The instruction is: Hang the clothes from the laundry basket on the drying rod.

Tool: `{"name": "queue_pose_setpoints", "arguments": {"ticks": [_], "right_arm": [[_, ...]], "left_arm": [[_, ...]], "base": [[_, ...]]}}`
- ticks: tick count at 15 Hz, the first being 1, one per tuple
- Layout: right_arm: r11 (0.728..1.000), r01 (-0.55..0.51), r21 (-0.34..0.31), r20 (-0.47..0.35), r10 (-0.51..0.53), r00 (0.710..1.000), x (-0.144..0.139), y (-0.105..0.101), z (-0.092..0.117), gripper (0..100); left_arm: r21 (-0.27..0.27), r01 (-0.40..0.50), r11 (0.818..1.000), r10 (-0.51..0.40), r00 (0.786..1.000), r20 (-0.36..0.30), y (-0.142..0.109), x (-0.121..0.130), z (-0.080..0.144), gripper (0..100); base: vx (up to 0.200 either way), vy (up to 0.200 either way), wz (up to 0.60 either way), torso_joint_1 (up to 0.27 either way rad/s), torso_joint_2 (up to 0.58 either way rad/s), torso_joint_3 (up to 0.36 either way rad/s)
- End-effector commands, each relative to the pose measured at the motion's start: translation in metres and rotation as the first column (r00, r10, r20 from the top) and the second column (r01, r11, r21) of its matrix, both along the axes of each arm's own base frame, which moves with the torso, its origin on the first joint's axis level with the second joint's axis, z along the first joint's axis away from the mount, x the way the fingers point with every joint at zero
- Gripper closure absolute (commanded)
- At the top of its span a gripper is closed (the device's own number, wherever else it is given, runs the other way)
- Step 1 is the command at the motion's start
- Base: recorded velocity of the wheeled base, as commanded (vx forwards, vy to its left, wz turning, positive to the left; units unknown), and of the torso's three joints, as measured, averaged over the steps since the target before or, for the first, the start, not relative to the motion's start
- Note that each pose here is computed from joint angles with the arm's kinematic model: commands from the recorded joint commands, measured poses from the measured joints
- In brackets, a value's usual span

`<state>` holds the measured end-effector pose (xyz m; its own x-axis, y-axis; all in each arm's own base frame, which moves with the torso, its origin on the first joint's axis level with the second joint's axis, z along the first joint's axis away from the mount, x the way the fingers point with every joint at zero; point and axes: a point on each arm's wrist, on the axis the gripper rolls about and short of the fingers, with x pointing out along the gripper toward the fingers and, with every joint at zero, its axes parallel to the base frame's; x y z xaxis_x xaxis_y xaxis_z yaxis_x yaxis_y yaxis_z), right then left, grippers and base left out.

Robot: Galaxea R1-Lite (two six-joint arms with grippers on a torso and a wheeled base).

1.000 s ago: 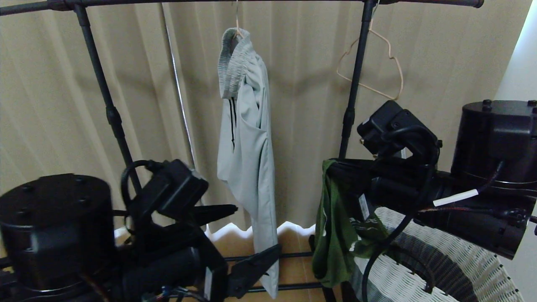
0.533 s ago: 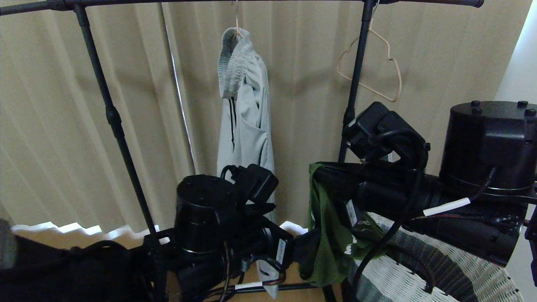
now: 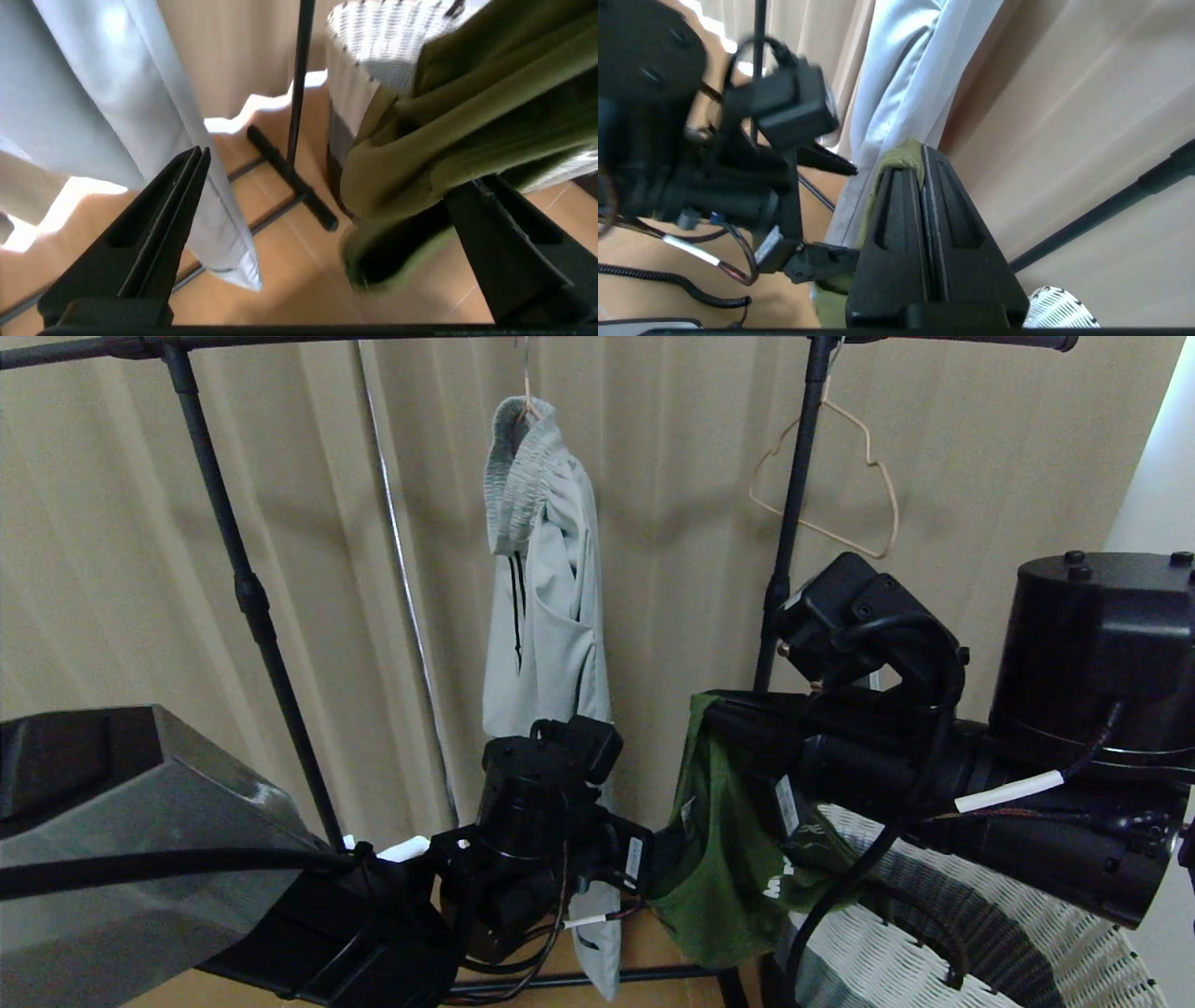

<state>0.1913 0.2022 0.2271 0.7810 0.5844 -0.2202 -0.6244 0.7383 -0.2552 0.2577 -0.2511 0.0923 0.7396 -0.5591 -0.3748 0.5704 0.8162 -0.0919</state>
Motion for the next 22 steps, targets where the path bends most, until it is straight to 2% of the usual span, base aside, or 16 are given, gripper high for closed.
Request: {"name": "queue_pose_setpoints", "arguments": {"ticks": [1, 2, 4, 5, 8, 9, 10, 12, 14, 19, 22], "right_arm": [[1.0, -0.001, 0.017, 0.016, 0.0, 1.0, 0.0, 0.0, 0.006, 100], [1.0, 0.002, 0.021, 0.02, -0.003, 1.0, 0.0, -0.001, 0.008, 100], [1.0, 0.005, 0.029, 0.027, -0.006, 1.0, -0.002, -0.004, 0.011, 100], [0.999, 0.005, 0.034, 0.032, -0.006, 0.999, -0.003, -0.006, 0.013, 100], [0.999, 0.004, 0.035, 0.032, -0.005, 0.999, -0.003, -0.006, 0.013, 100], [0.999, 0.006, 0.034, 0.029, -0.007, 1.0, -0.003, -0.006, 0.012, 100], [0.999, 0.006, 0.033, 0.027, -0.007, 1.0, -0.003, -0.006, 0.012, 100], [1.0, 0.004, 0.031, 0.026, -0.005, 1.0, -0.002, -0.005, 0.011, 100], [0.999, 0.006, 0.032, 0.027, -0.006, 1.0, -0.001, -0.004, 0.012, 100], [0.999, 0.021, 0.033, 0.028, -0.022, 0.999, 0.002, -0.007, 0.012, 100], [0.999, 0.025, 0.036, 0.032, -0.027, 0.999, 0.001, -0.01, 0.013, 100]], "left_arm": [[0.035, -0.009, 0.999, 0.01, 1.0, -0.028, 0.005, 0.0, -0.012, 0], [0.059, -0.005, 0.998, 0.007, 0.999, -0.044, 0.009, -0.004, -0.018, 0], [0.062, -0.005, 0.998, 0.008, 0.999, -0.048, 0.013, -0.007, -0.022, 0], [0.035, -0.004, 0.999, 0.005, 1.0, -0.031, 0.012, -0.006, -0.022, 0], [0.01, 0.005, 1.0, -0.005, 1.0, -0.01, 0.009, -0.006, -0.025, 0], [-0.046, 0.036, 0.998, -0.034, 0.999, 0.032, 0.011, -0.01, -0.023, 0], [-0.075, 0.064, 0.995, -0.06, 0.997, 0.048, 0.014, -0.014, -0.024, 0], [-0.076, 0.079, 0.994, -0.074, 0.995, 0.071, 0.021, -0.021, -0.024, 0], [-0.054, 0.087, 0.995, -0.082, 0.992, 0.091, 0.032, -0.032, -0.018, 0], [-0.058, 0.089, 0.994, -0.083, 0.991, 0.103, 0.052, -0.052, -0.003, 0], [-0.101, 0.099, 0.99, -0.084, 0.986, 0.147, 0.063, -0.063, 0.017, 0]], "base": [[0.0, 0.0, 0.0, 0.0, 0.0, 0.0], [0.0, 0.0, 0.0, 0.0, 0.0, 0.0], [0.0, 0.0, 0.0, 0.0, 0.0, 0.0], [0.0, 0.0, 0.0, 0.0, 0.0, 0.0], [0.0, 0.0, 0.0, 0.0, 0.0, 0.0], [0.0, 0.0, 0.0, 0.0, 0.0, 0.0], [0.0, 0.0, 0.0, 0.0, 0.0, 0.0], [0.0, 0.0, 0.0, 0.0, 0.0, 0.0], [0.0, 0.0, 0.0, 0.0, 0.0, 0.0], [0.0, 0.0, 0.0, 0.0, 0.0, 0.0], [0.0, 0.0, 0.0, 0.0, 0.0, 0.0]]}}
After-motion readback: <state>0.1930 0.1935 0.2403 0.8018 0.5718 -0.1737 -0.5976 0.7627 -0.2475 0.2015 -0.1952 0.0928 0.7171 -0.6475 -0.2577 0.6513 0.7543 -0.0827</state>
